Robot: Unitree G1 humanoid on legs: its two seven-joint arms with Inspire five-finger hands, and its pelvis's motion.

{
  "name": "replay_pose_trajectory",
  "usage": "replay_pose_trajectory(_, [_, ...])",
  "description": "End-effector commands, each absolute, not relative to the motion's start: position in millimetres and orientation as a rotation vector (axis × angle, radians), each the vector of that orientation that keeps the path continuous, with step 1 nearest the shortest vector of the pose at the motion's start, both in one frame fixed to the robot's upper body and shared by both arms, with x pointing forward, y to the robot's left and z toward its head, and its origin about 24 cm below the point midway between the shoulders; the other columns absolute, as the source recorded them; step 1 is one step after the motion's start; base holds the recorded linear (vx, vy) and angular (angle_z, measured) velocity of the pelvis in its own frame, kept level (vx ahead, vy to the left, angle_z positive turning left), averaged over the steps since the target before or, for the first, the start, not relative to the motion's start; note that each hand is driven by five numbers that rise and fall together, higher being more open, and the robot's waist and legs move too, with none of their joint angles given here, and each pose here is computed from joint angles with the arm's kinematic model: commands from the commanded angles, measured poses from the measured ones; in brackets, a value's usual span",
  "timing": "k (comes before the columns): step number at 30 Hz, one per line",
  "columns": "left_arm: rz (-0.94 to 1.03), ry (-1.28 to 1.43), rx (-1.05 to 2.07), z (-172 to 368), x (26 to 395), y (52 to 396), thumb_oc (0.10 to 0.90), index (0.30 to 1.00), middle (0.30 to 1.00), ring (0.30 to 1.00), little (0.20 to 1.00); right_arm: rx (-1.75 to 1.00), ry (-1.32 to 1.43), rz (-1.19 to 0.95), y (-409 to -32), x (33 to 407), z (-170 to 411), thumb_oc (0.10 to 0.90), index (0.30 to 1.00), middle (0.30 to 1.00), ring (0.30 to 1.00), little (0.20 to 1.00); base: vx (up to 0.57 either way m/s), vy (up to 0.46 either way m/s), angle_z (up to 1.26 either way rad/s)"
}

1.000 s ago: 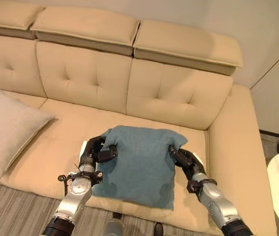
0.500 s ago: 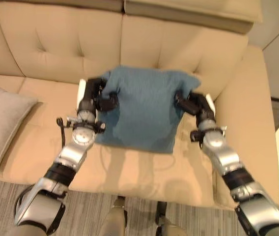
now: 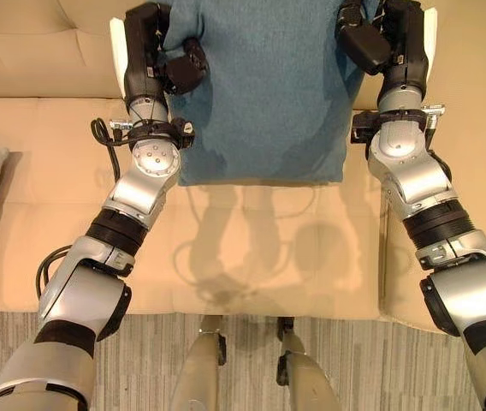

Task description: Pick up all the scattered cushions and arrange them neatly on the sofa.

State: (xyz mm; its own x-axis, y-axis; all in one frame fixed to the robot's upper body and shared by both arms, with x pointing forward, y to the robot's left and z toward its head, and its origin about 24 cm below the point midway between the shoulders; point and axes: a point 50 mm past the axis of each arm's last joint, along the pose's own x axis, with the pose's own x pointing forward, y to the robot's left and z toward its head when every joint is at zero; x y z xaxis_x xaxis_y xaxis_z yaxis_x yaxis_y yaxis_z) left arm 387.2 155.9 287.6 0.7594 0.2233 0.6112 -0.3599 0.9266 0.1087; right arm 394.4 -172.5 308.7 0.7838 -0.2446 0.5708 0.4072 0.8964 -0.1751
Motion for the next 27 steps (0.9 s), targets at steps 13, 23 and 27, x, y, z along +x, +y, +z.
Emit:
replay_pose_trajectory(13, [0.398, -0.746, 0.264, 319.3, 389.9, 151.1, 0.8, 0.9, 0.9, 0.9, 0.9, -0.277, -0.887, -0.347, -150.5, 370.6, 371.6, 0.8, 0.9, 0.9, 0.9, 0.9, 0.0, -0.024, -0.04])
replay_pose_trajectory(23, [0.417, -0.681, 0.27, 307.9, 384.0, 190.7, 0.8, 0.9, 0.9, 0.9, 0.9, -0.418, -0.718, -0.373, -194.6, 372.4, 322.8, 0.8, 0.9, 0.9, 0.9, 0.9, 0.02, -0.047, 0.07])
replay_pose_trajectory(27, [0.446, -0.676, 0.271, 299.1, 377.4, 207.5, 0.8, 0.9, 0.9, 0.9, 0.9, -0.448, -0.646, -0.408, -215.5, 369.4, 297.7, 0.8, 0.9, 0.9, 0.9, 0.9, 0.02, -0.021, 0.03])
